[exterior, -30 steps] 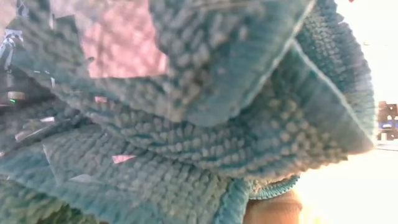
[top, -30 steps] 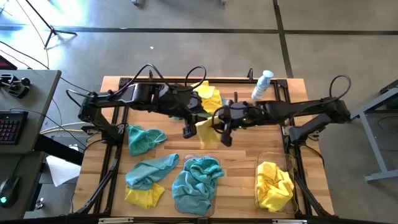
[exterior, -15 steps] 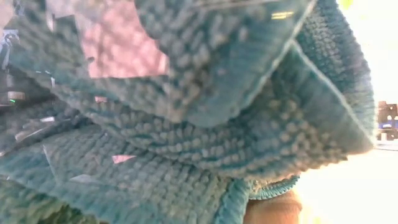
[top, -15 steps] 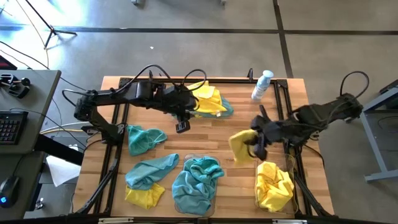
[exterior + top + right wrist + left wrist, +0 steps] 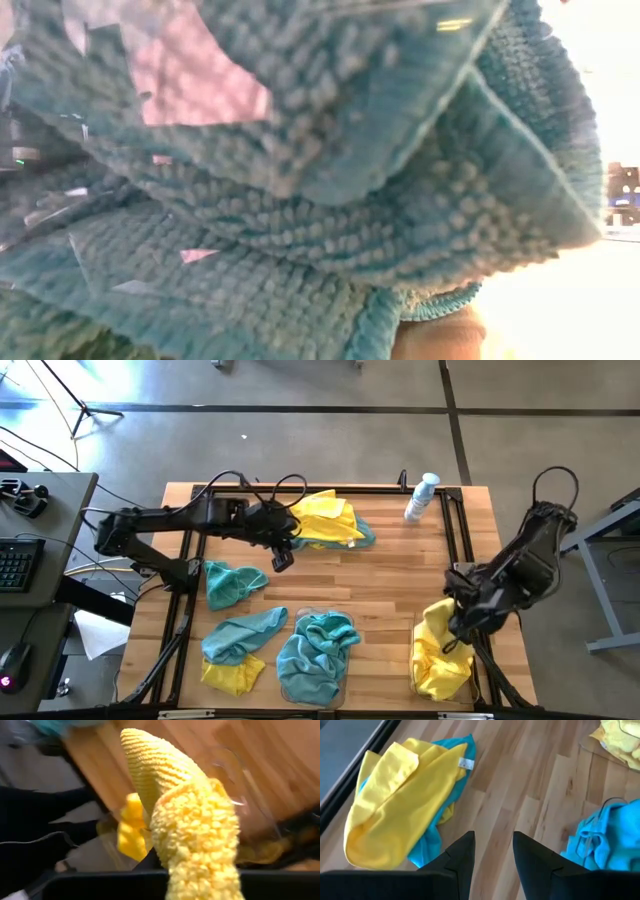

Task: Sort microfiber towel by color & place in baskets
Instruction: Put the yellow towel into the right transparent bin

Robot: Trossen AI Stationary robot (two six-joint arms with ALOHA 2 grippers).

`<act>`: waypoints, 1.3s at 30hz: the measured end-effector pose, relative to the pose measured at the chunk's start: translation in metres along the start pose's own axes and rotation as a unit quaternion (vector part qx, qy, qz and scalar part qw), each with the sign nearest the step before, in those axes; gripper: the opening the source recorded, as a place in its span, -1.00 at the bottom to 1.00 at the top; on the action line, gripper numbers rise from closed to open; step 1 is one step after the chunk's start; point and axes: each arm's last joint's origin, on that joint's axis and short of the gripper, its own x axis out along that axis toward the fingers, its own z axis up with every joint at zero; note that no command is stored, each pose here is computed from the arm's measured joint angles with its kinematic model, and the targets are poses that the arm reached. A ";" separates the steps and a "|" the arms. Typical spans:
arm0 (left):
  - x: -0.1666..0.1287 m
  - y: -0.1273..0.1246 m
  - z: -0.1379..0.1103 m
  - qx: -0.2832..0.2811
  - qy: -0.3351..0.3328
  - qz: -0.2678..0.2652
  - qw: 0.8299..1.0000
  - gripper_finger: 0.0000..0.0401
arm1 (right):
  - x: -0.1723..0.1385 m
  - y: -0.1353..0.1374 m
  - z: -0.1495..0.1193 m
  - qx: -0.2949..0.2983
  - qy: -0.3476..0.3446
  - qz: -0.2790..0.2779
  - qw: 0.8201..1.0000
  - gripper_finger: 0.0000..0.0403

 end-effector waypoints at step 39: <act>0.002 0.000 -0.005 -0.038 0.004 0.001 0.999 -0.40 | 0.204 -0.004 -0.044 -0.028 0.050 -0.134 0.989 -0.78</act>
